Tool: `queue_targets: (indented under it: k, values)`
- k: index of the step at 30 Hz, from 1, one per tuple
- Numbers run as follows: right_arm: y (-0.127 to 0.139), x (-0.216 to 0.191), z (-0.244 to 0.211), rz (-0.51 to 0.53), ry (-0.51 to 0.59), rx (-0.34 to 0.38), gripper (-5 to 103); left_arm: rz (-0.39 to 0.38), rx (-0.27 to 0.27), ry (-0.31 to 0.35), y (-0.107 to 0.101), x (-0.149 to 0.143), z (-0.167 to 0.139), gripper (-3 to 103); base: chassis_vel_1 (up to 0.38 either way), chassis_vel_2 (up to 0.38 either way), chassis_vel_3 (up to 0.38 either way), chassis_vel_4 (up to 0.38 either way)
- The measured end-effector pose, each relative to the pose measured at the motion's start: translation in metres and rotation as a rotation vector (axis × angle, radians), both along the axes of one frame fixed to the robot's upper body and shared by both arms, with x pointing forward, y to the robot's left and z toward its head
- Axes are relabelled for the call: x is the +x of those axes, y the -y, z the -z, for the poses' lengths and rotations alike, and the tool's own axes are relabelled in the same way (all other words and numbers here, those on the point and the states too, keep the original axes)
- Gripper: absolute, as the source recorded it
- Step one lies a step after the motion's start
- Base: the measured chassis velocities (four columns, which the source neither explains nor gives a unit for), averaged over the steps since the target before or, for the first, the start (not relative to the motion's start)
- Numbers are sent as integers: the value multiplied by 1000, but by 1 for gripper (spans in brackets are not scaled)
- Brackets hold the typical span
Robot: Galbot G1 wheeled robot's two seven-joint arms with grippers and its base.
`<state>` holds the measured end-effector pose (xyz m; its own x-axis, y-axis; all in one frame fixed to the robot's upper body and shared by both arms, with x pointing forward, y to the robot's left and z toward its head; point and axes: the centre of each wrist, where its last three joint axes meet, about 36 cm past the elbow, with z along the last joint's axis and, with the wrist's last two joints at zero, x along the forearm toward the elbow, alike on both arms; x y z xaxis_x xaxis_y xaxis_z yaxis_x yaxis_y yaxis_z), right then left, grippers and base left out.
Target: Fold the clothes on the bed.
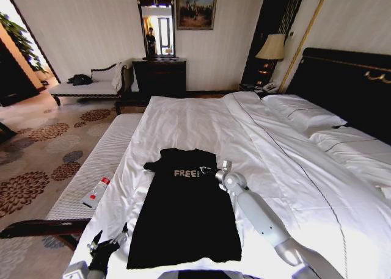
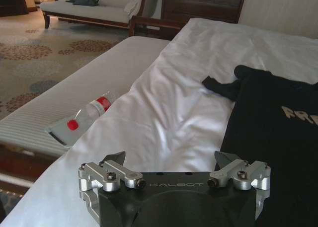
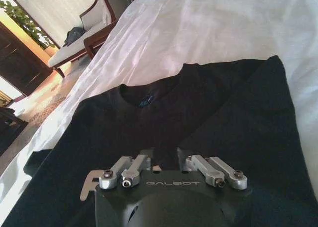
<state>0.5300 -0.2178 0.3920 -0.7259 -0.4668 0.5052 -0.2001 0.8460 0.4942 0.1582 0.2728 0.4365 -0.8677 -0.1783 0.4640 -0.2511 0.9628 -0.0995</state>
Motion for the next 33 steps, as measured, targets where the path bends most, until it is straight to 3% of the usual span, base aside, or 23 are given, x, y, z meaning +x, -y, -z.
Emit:
queue_targets:
  k: [2, 4, 7, 10, 13, 14, 17, 19, 26, 28, 32, 33]
  values:
    - [3, -7, -1, -8, 5, -9, 38, 1, -8, 13, 1, 7, -2, 100, 0, 0, 0, 0]
    - [4, -11, -2, -10, 9, -8, 38, 1, -12, 20, 1, 10, -4, 100, 0, 0, 0, 0]
    - [10, -24, -7, -5, 19, 4, 55, 6, -19, 39, -1, 17, -6, 100, 0, 0, 0, 0]
    - [17, -34, -11, 12, 20, 11, 61, 9, -24, 57, -3, 25, -7, 100, 0, 0, 0, 0]
    - [43, -54, -18, 49, 21, -6, 77, 2, -70, 91, -11, 44, -10, 100, 0, 0, 0, 0]
    - [43, -54, -18, 49, 21, -6, 77, 2, -70, 91, -11, 44, -10, 100, 0, 0, 0, 0]
    - [70, -73, -24, 88, 29, -48, 93, -10, -120, 118, -24, 76, -4, 100, 0, 0, 0, 0]
    - [76, -79, -26, 101, 33, -56, 97, -14, -133, 127, -28, 88, -1, 100, 0, 0, 0, 0]
    - [106, -124, -27, 178, 7, -84, 100, -7, -238, 167, -40, 169, 19, 100, 0, 0, 0, 0]
    - [108, -129, -25, 186, 0, -87, 100, -4, -248, 168, -40, 176, 20, 100, 0, 0, 0, 0]
    - [127, -155, -24, 245, -27, -110, 100, 12, -315, 181, -41, 227, 27, 100, 0, 0, 0, 0]
    - [127, -155, -24, 245, -27, -110, 100, 12, -315, 181, -41, 227, 27, 100, 0, 0, 0, 0]
